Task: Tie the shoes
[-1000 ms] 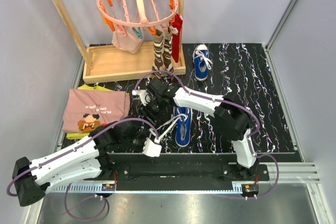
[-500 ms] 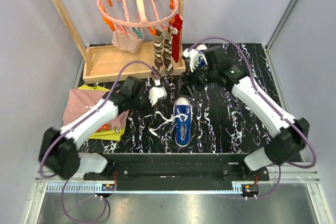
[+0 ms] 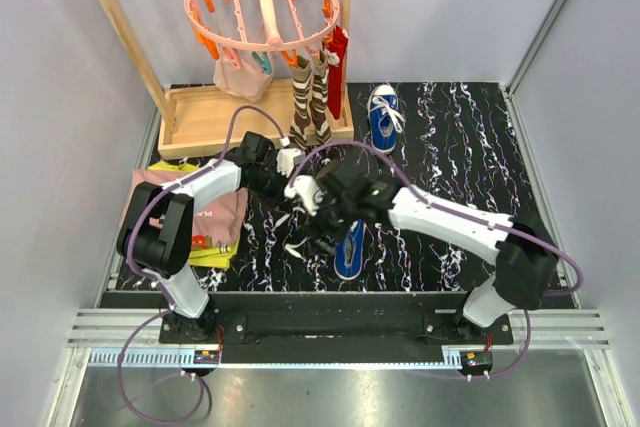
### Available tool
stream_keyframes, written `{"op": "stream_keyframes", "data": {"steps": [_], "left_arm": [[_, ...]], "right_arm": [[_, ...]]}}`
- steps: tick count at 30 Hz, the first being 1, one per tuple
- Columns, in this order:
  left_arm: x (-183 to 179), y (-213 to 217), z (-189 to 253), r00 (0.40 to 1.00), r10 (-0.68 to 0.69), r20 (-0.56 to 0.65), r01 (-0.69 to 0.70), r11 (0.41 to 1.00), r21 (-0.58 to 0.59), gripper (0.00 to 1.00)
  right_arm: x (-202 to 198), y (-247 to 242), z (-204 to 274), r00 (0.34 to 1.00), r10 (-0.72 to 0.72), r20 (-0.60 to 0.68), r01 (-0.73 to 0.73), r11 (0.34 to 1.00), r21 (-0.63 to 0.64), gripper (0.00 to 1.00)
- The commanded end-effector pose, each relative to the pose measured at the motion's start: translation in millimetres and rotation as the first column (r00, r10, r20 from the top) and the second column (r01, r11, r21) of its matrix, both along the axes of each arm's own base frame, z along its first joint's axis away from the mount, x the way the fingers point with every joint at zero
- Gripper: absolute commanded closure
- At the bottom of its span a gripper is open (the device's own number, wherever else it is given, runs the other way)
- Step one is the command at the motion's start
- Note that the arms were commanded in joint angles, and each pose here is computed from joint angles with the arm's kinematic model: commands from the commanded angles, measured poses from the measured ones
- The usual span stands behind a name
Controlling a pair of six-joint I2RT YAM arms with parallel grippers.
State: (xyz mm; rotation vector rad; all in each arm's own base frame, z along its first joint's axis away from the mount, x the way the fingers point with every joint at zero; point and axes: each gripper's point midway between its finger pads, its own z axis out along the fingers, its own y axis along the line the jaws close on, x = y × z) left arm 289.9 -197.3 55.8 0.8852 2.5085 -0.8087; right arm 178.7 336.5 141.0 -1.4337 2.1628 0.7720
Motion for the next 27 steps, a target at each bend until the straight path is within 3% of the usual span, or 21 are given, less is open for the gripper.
{"op": "stream_keyframes", "data": {"steps": [1,9,19,27], "left_arm": [[14,-13,10,0.999,0.03,-0.012,-0.03,0.996,-0.079,1.0],[20,-11,8,0.999,0.044,-0.022,-0.046,0.995,-0.087,1.0],[24,-10,6,0.998,0.049,-0.046,-0.054,0.993,-0.108,1.0],[22,-9,3,0.998,0.048,-0.049,-0.053,0.992,-0.11,1.0]], "right_arm": [[14,41,-6,0.994,-0.061,0.092,0.056,0.997,0.058,0.32],[10,93,-48,0.994,-0.02,0.104,0.017,0.999,0.03,0.33],[26,97,-90,0.988,-0.053,0.146,0.06,0.997,-0.043,0.36],[35,95,-103,0.982,-0.08,0.169,0.094,0.992,-0.078,0.45]]}}
